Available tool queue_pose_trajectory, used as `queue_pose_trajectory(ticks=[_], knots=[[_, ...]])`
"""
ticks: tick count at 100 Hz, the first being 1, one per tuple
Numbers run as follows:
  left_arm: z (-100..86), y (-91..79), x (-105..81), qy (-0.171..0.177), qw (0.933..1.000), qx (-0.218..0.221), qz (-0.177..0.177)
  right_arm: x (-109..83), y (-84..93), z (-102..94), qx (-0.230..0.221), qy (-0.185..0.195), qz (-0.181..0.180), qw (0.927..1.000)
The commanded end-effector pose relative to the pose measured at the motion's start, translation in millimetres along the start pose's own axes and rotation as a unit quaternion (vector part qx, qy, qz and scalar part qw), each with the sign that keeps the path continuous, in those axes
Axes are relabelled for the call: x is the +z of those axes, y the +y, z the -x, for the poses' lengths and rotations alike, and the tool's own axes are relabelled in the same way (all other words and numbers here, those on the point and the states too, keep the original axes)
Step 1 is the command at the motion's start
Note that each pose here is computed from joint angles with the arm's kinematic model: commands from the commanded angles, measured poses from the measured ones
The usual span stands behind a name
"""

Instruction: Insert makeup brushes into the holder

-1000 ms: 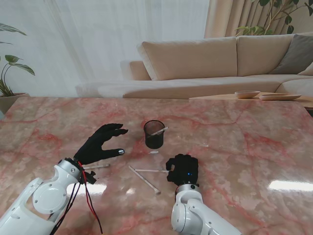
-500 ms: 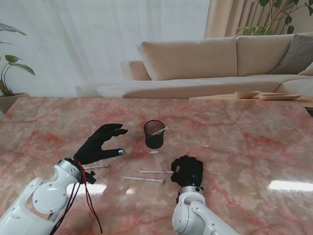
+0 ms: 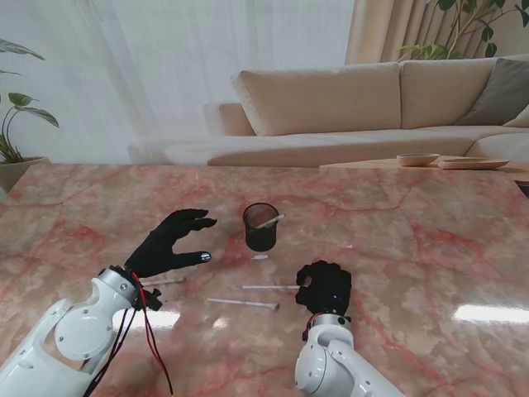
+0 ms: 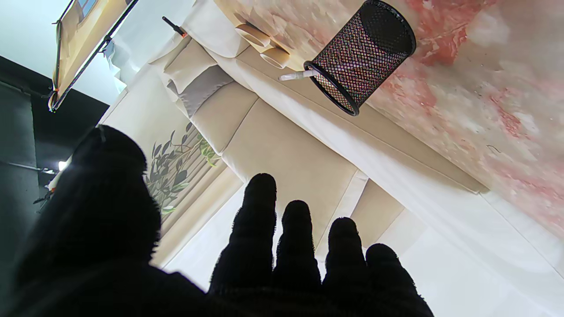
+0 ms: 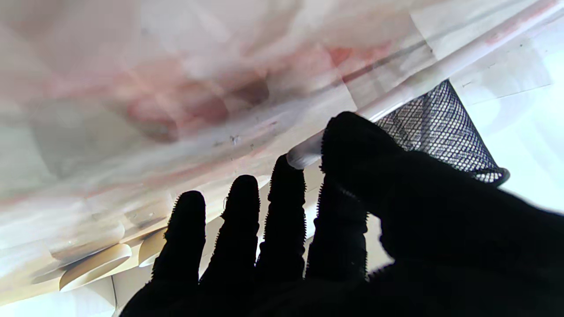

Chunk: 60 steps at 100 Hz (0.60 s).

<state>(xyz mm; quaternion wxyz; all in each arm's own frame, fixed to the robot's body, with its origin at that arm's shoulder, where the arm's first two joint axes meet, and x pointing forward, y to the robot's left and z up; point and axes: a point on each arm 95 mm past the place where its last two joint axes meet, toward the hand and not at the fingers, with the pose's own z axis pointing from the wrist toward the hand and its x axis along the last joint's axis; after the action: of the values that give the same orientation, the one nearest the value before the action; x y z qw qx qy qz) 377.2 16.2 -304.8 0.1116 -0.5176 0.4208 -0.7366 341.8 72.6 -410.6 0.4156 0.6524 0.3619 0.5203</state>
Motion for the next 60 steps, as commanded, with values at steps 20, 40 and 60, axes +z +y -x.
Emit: queue_pose_trajectory(ticks=[20, 40, 60], knots=[[-4.9, 1.3, 4.6, -0.001, 0.9999, 0.01, 0.014, -0.6, 18.1, -1.5, -0.001, 0.021, 0.023, 0.9995], [-7.6, 2.1, 7.9, -0.001, 0.9998, 0.013, 0.018, -0.6, 30.8, -2.6, -0.002, 0.036, 0.042, 0.9984], [-11.4, 3.0, 11.8, -0.001, 0.9993, 0.023, 0.028, -3.0, 41.9, -3.8, -0.008, 0.055, 0.061, 0.9966]])
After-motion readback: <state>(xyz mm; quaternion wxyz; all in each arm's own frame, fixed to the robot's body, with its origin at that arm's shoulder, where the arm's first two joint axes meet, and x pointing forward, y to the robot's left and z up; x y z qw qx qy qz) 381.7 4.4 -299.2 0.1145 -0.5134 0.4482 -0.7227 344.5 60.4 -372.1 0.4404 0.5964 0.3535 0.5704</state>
